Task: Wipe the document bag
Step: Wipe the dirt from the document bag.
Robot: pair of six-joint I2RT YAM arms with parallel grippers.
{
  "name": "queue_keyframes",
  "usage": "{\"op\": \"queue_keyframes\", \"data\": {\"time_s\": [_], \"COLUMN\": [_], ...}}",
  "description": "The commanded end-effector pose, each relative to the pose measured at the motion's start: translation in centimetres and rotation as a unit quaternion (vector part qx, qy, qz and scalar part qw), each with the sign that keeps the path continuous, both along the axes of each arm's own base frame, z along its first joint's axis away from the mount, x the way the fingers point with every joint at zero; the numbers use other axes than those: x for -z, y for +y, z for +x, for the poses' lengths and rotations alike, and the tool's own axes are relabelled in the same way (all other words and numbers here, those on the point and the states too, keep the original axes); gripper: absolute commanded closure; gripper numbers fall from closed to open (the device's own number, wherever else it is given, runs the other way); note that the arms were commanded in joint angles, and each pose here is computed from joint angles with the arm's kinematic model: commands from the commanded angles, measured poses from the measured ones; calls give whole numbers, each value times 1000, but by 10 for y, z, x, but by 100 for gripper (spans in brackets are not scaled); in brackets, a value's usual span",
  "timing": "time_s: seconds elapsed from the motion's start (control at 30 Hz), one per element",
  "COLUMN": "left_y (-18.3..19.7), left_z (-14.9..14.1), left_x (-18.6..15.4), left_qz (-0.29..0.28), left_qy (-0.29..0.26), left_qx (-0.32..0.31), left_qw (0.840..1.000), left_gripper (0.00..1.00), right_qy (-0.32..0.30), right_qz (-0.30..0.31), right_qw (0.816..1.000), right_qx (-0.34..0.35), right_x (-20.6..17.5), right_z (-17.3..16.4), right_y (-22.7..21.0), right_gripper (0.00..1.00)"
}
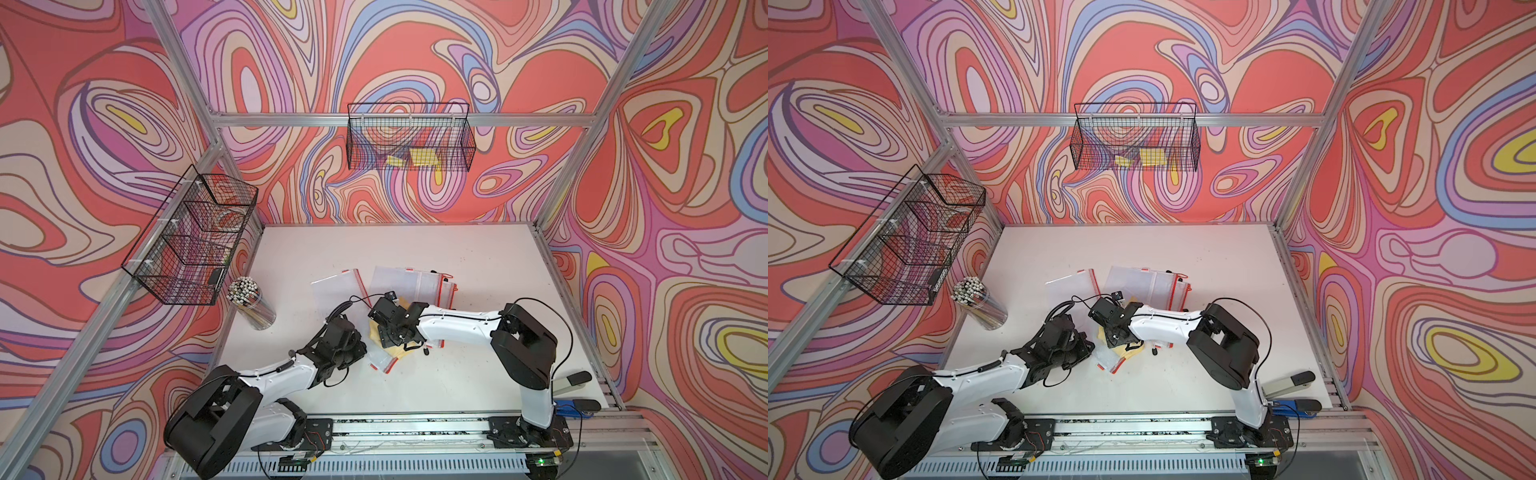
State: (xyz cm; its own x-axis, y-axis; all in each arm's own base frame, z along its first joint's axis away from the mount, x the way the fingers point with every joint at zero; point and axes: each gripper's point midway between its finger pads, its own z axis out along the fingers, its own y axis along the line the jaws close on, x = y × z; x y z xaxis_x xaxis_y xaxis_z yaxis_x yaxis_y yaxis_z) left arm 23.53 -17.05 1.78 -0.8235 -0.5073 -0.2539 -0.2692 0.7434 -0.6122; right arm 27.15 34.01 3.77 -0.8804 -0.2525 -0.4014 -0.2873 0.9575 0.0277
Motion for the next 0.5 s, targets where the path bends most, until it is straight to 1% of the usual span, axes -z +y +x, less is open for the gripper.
{"op": "queue_keyframes", "data": {"time_s": [0.0, 0.13, 0.23, 0.47], "left_y": [2, 3, 3, 4], "left_z": [-4, -4, -4, -5], "left_x": [8, 8, 8, 9], "left_qz": [8, 8, 8, 11], "left_qy": [16, 15, 15, 16], "left_qx": [2, 1, 2, 1], "left_qw": [1000, 1000, 1000, 1000], "left_gripper": [100, 100, 100, 100], "right_qy": [-12, -23, -12, 14], "right_qz": [61, 89, 96, 49], "right_qw": [998, 995, 995, 998], "right_qx": [-6, -22, -37, -28], "right_x": [-28, -47, -46, -11], "right_z": [-1, -1, -5, -10], "right_y": [15, 21, 27, 14], "right_gripper": [24, 22, 22, 24]}}
